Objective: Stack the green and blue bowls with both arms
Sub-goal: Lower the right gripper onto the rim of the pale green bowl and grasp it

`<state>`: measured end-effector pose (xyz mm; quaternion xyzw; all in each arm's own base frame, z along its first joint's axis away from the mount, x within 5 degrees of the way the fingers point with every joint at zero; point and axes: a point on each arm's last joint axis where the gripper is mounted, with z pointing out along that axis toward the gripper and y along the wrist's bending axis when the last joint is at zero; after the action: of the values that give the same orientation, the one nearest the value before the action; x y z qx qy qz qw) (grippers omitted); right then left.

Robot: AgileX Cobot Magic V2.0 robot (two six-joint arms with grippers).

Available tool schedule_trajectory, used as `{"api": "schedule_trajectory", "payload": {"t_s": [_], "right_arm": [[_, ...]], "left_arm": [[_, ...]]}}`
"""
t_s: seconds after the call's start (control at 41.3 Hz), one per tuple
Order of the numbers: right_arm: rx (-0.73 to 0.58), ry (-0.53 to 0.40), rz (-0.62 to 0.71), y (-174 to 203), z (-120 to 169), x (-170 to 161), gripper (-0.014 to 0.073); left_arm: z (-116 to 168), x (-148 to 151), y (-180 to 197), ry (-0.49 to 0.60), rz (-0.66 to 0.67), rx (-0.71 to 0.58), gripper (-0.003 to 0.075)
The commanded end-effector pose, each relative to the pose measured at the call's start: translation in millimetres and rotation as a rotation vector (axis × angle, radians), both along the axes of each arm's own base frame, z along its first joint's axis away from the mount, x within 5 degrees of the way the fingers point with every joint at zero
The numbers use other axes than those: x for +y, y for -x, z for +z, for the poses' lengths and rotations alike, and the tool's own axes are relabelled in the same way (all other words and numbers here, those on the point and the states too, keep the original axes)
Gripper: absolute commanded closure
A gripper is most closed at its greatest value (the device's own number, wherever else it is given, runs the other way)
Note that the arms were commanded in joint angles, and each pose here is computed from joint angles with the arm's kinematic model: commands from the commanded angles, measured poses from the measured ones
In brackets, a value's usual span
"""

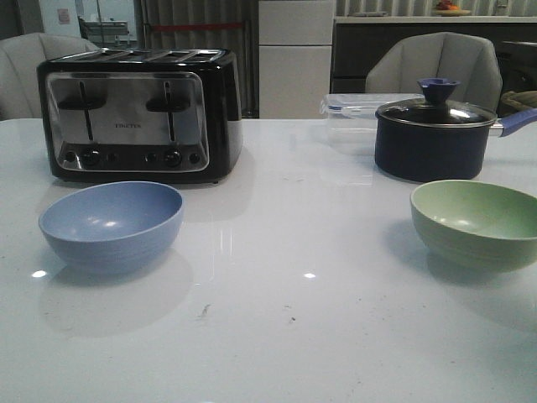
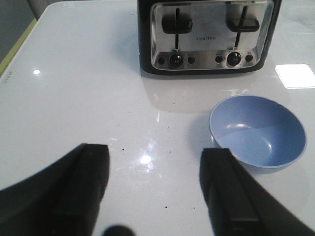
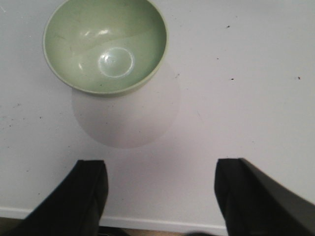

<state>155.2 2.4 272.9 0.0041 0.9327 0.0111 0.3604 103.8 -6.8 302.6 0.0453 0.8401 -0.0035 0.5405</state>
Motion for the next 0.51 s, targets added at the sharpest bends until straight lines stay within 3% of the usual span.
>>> {"api": "schedule_trajectory", "payload": {"t_s": [0.0, 0.484], "right_arm": [[-0.087, -0.015, -0.025, -26, 10, -1, 0.0025], [0.169, -0.011, -0.029, -151, -32, -1, 0.0025]], "left_arm": [[15, -1, -4, 0.018, -0.008, -0.098, 0.0191], [15, -1, -4, 0.018, -0.008, -0.098, 0.0192]]}}
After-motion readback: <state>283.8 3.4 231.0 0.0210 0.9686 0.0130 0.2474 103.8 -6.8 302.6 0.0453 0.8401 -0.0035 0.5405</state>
